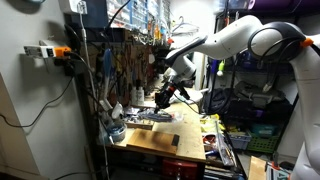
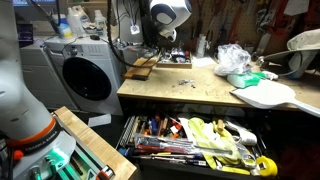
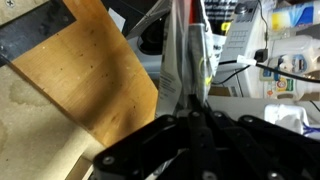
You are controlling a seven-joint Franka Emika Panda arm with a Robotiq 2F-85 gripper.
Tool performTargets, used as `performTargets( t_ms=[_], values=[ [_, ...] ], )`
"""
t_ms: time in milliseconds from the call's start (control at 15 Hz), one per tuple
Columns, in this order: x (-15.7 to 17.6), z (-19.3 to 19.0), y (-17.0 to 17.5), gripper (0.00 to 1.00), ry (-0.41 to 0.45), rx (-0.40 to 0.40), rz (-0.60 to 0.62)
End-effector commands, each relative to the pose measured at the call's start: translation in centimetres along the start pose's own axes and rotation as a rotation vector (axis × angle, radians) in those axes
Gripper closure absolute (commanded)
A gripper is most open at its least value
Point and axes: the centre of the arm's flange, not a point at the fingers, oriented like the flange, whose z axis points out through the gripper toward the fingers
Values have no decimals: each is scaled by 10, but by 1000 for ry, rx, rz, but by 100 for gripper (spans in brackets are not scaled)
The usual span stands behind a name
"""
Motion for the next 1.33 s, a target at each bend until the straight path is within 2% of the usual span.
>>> performTargets(
  t_ms=[0,333,533,733,1000,1267],
  values=[
    [9,19,4,100,-90,-20,-101],
    [25,45,11,100,-155,-41,-208],
    [42,52,18,100,-150,-86,-246],
    [52,59,21,100,-186,-127,-278],
    [55,71,31,100,-250,-173,-327],
    [56,85,41,100,-293,-186,-364]
  ],
)
